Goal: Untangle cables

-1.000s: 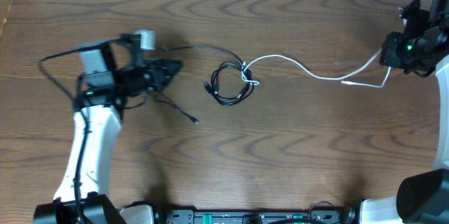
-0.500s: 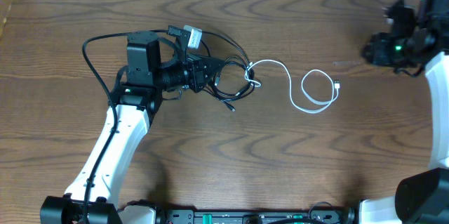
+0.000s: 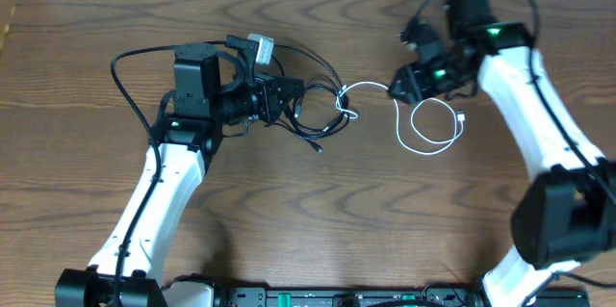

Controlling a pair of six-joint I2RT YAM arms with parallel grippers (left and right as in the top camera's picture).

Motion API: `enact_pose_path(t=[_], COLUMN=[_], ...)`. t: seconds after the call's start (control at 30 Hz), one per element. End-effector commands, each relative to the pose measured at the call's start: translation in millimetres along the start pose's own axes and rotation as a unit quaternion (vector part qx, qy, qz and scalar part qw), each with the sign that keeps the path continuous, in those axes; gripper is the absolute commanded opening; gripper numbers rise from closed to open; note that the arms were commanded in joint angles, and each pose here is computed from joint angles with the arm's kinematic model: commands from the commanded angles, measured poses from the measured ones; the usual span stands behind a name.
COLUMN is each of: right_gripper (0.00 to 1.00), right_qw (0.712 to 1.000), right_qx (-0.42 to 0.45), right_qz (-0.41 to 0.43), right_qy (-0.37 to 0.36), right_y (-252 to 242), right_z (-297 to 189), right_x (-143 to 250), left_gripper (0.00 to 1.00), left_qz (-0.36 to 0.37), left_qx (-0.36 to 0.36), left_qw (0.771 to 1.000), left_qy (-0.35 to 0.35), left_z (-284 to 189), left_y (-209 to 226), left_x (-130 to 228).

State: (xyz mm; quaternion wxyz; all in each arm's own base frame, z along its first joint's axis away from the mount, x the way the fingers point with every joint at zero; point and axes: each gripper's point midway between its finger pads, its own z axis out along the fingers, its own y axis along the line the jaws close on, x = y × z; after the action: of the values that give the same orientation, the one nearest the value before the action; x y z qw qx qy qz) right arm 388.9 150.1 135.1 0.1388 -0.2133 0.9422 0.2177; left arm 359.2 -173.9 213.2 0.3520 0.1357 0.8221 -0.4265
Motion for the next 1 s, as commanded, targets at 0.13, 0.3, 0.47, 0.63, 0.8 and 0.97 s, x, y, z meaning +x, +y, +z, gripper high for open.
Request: enact_pose_path(t=[0.13, 0.3, 0.47, 0.63, 0.8, 0.97], right_gripper=[0.55, 0.54, 0.54, 0.54, 0.53, 0.53], right_qw=[0.996, 0.990, 0.988, 0.987, 0.986, 0.985], right_qx=[-0.034, -0.054, -0.060, -0.064, -0.066, -0.077], right_qz=[-0.060, -0.102, -0.119, -0.133, -0.140, -0.141], right_qy=[0.054, 0.077, 0.075, 0.071, 0.064, 0.060], right_y=[21, 36, 44, 52, 52, 53], right_z=[51, 79, 95, 105, 117, 126], right_x=[13, 20, 17, 15, 10, 10], left_gripper=[0.08, 0.08, 0.08, 0.08, 0.08, 0.08], left_qz=[0.004, -0.007, -0.011, -0.017, -0.039, -0.033], left_qx=[-0.009, -0.041, -0.057, -0.071, -0.135, -0.158], left_qw=[1.000, 0.999, 0.998, 0.997, 0.990, 0.986], left_qy=[-0.008, -0.007, 0.003, 0.006, 0.021, 0.042], left_z=[-4, -5, -5, -6, -11, -14], left_y=[-1, 10, 16, 22, 44, 52], left_x=[-4, -2, 5, 7, 19, 30])
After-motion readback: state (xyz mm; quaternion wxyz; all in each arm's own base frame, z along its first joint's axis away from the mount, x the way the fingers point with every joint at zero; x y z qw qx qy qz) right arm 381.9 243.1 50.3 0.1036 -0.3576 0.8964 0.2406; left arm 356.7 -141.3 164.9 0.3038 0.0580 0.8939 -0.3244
